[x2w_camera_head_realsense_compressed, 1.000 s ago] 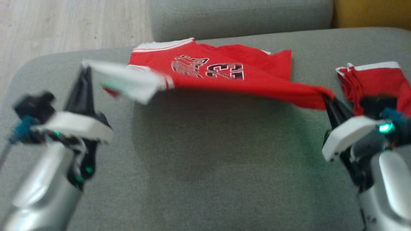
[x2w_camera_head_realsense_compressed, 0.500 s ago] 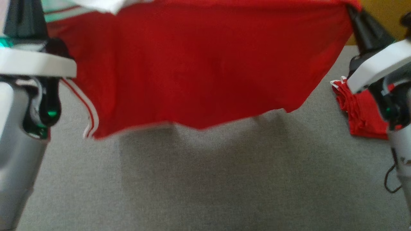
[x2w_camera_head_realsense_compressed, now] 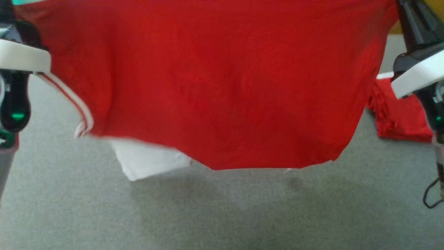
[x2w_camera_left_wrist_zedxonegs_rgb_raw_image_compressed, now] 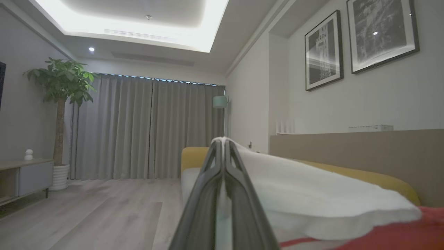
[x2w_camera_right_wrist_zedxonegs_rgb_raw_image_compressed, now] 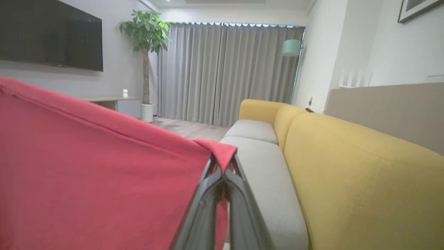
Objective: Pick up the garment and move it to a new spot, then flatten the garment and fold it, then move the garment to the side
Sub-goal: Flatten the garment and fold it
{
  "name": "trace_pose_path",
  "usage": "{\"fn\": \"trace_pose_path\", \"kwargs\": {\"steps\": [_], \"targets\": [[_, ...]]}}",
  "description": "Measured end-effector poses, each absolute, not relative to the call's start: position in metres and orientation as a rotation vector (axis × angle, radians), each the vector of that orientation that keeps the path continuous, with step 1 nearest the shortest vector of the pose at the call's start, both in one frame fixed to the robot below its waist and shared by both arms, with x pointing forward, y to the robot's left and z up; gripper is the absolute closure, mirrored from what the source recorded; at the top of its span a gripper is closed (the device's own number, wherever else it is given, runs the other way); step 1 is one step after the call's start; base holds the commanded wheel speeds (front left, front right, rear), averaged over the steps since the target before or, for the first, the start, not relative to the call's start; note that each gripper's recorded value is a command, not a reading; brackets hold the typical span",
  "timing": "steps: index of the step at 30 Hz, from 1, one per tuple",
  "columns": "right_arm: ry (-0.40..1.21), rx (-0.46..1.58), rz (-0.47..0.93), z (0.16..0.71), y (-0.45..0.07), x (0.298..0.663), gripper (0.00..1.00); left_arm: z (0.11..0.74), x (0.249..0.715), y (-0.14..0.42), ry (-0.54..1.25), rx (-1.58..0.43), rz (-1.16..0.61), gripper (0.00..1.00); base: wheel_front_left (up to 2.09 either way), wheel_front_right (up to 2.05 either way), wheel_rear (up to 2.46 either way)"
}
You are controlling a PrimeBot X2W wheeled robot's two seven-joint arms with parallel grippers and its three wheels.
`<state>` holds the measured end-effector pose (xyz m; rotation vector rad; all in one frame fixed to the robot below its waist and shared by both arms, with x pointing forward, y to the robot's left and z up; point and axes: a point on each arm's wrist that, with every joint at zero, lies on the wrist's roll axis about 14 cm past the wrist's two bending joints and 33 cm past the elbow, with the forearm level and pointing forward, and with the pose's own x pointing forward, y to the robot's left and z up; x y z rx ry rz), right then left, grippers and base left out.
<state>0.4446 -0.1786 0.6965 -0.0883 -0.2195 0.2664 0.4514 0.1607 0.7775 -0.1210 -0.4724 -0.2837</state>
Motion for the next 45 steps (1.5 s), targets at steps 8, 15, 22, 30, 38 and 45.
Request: {"fn": "trace_pose_path", "kwargs": {"steps": [8,15,22,30,38,45], "targets": [[-0.065,-0.098,0.27,0.662,-0.173,0.516,1.0,0.73,0.539,0.165,-0.296,-0.074,-0.272,1.0,0.0,0.0,0.0],[-0.137,-0.217,0.194,0.681,-0.179,0.621,1.0,0.747,0.635,0.172,-0.377,-0.024,-0.188,1.0,0.0,0.0,0.0],[-0.229,-0.165,0.145,0.665,-0.177,0.67,1.0,0.757,0.672,0.174,-0.503,-0.063,-0.154,1.0,0.0,0.0,0.0],[0.018,-0.162,0.186,0.562,-0.163,0.657,1.0,0.689,0.665,0.171,-0.344,0.024,-0.216,1.0,0.0,0.0,0.0],[0.362,-0.183,0.211,0.459,-0.167,0.599,1.0,0.569,0.608,0.173,-0.094,0.1,-0.27,1.0,0.0,0.0,0.0],[0.523,-0.194,0.236,0.435,-0.174,0.55,1.0,0.505,0.531,0.186,0.064,0.115,-0.294,1.0,0.0,0.0,0.0]]}}
